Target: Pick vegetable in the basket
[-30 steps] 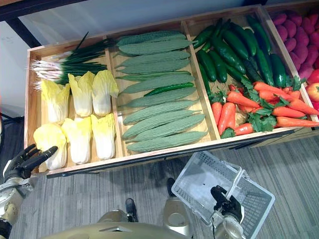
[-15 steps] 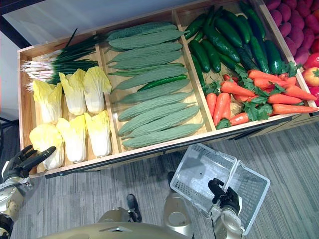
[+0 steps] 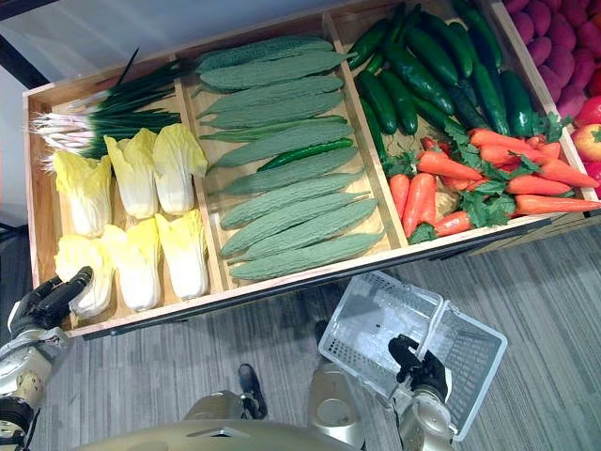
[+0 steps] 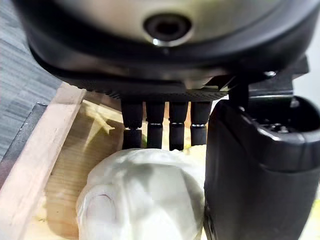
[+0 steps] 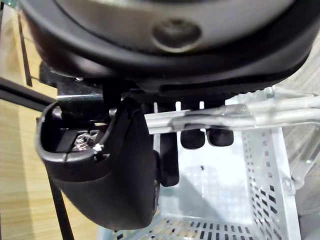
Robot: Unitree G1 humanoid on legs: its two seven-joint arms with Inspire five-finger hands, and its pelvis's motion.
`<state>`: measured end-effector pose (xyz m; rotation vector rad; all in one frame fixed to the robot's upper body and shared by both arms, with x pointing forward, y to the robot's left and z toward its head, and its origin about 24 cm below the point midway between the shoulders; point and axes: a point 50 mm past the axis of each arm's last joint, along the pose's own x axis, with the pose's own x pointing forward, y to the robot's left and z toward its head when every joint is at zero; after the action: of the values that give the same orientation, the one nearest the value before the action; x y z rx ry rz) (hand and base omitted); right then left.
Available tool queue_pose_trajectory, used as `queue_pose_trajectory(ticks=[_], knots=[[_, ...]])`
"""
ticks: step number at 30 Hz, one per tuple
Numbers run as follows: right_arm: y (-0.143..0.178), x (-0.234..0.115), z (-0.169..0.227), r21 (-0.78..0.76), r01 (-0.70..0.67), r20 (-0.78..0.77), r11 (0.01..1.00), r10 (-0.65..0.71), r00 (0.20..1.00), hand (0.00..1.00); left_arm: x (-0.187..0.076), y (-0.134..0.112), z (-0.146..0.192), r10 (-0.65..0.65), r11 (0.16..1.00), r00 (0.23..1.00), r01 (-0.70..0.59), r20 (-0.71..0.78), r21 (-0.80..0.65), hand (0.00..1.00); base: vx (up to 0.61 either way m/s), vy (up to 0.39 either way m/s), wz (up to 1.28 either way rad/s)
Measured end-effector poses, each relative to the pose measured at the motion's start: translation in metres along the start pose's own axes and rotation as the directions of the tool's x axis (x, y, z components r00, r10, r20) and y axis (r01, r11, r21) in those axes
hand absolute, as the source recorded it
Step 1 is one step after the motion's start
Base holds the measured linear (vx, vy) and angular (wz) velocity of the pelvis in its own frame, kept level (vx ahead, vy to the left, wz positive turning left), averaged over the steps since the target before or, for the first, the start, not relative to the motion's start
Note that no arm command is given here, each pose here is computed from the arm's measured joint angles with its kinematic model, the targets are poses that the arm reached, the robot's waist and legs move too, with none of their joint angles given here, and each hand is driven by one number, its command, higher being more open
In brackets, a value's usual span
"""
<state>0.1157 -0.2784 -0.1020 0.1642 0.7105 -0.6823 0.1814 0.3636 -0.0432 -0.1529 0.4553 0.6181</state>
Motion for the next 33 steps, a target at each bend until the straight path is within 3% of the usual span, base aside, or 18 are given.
queue_pose_trajectory(ticks=[12, 20, 33], knots=[[0.0, 0.001, 0.0, 0.001, 0.004, 0.0, 1.0, -0.004, 1.0, 0.0, -0.001, -0.005, -0.006, 0.016, 0.998, 1.0, -0.016, -0.014, -0.062, 0.0, -0.01, 0.005, 0.04], [0.0, 0.0, 0.001, 0.012, 0.019, 0.001, 1.0, -0.019, 1.0, 0.0, -0.003, -0.029, 0.014, 0.01, 0.983, 0.998, 0.002, 0.063, -0.185, 0.0, 0.01, -0.005, 0.12], [-0.018, -0.001, -0.01, 0.115, 0.118, -0.059, 0.986, -0.111, 0.992, 0.0, -0.023, -0.063, 0.054, -0.124, 0.933, 0.97, 0.186, 0.211, -0.308, 0.0, 0.0, 0.003, 0.07]])
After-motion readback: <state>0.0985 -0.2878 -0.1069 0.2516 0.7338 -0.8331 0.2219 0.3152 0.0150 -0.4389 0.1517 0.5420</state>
